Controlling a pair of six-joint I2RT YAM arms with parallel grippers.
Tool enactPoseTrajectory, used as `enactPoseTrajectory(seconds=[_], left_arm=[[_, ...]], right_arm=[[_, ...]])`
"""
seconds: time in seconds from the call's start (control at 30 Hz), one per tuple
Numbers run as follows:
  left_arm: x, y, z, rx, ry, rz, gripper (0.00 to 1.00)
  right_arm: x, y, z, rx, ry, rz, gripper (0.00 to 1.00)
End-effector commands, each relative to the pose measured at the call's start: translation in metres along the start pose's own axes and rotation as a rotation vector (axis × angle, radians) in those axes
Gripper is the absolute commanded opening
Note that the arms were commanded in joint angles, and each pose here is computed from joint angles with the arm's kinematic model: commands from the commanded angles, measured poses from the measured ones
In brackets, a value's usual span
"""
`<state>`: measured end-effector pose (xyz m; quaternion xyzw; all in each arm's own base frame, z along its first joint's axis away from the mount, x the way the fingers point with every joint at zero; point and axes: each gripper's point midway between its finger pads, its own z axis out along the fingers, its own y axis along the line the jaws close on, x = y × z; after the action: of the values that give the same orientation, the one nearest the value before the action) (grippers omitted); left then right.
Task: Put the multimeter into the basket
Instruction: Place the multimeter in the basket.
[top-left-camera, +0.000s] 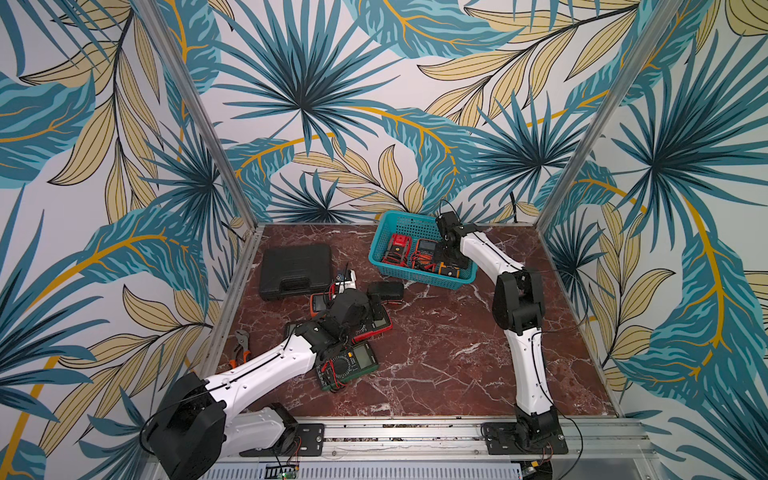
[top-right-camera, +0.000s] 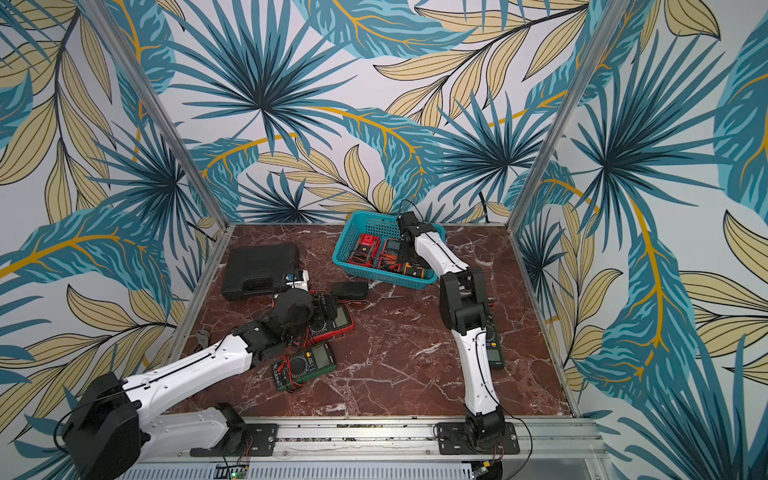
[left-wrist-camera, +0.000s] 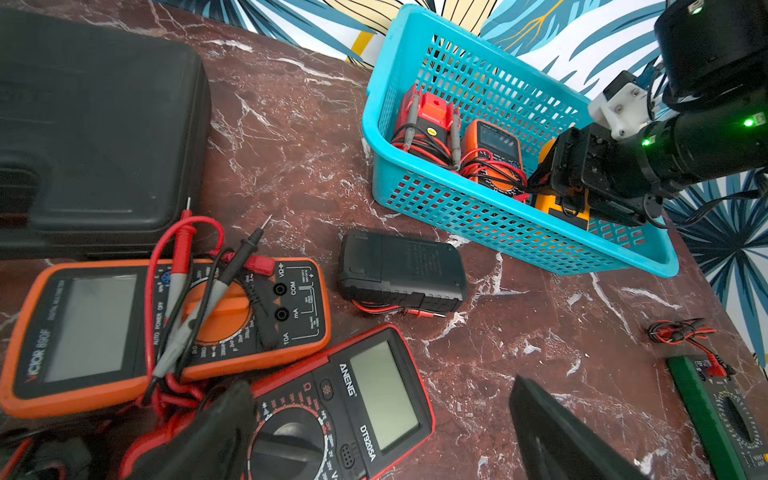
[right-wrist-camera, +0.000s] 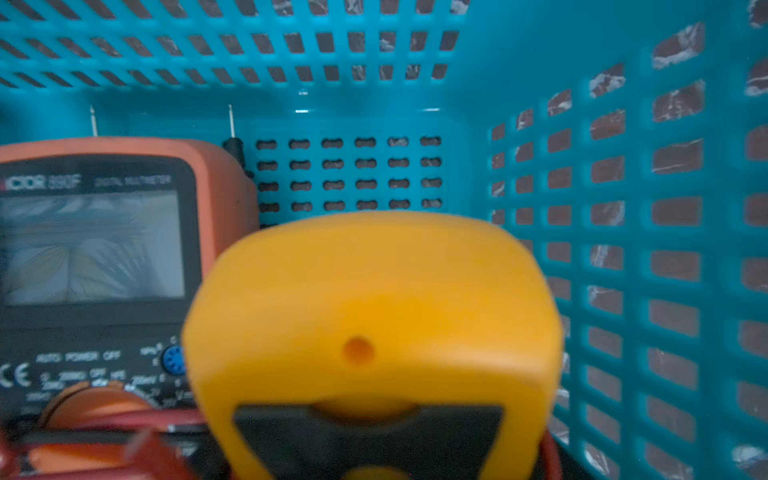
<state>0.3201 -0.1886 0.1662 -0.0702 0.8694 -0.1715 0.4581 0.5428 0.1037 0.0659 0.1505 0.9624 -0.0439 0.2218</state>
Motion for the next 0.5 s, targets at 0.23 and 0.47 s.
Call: enactPoseTrajectory(seconds=[0.23, 0.47], left_arm=[[0.006, 0.004, 0.002, -0.01, 0.021, 0.005, 1.0], [0.007, 0.005, 0.001, -0.013, 0.033, 0.011, 1.0]], right_arm=[[0.012, -0.011, 0.011, 0.034, 0.039, -0.009, 0.99], [0.006, -0.013, -0.001, 0.034, 0.015, -0.012, 0.99]])
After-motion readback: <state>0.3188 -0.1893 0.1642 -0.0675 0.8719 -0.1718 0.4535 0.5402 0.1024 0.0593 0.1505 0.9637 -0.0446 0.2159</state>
